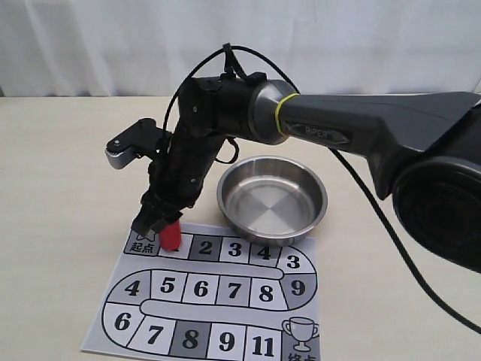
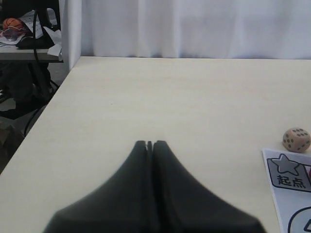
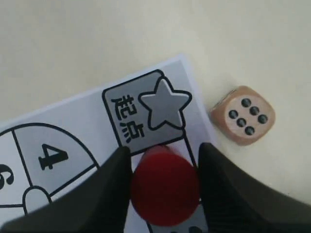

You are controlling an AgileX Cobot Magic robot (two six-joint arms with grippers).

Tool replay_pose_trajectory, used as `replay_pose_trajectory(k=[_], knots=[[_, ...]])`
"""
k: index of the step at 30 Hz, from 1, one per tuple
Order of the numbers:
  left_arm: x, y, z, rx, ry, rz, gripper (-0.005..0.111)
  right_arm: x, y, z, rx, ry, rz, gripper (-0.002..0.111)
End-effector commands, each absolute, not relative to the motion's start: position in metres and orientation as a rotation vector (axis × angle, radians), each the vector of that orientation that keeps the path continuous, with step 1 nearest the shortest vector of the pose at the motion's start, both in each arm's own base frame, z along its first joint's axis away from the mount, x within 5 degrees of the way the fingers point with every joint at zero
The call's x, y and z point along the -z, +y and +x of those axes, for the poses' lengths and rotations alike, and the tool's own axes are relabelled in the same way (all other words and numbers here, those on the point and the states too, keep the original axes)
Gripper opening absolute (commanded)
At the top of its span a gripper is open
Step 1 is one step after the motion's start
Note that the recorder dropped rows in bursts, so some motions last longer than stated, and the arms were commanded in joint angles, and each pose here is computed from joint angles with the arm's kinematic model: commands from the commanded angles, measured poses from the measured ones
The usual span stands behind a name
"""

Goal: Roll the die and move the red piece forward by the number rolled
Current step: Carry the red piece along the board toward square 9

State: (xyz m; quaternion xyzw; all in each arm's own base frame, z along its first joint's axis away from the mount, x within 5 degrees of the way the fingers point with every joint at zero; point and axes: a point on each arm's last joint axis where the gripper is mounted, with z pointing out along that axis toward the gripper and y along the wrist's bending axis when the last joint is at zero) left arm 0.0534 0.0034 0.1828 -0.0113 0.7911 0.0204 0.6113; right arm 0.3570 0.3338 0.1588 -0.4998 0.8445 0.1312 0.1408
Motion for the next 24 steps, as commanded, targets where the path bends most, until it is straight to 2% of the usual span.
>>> replay_pose_trajectory(k=[1,6,13,24], knots=[[-0.183,0.003,0.054,-0.043,1.813,-0.03,0.0,-0.155,0.333,0.355,-0.385,2.449,-1.455,0.004],[-0.183,0.003,0.054,-0.043,1.813,-0.03,0.0,-0.146,0.331,0.355,-0.37,2.447,-1.466,0.004],[-0.183,0.003,0.054,-0.043,1.813,-0.03,0.0,-0.188,0.321,0.355,-0.344,2.389,-1.447,0.004],[-0.183,0.003,0.054,-0.041,1.813,-0.031,0.0,-0.177,0.307,0.354,-0.285,2.47,-1.513,0.004]])
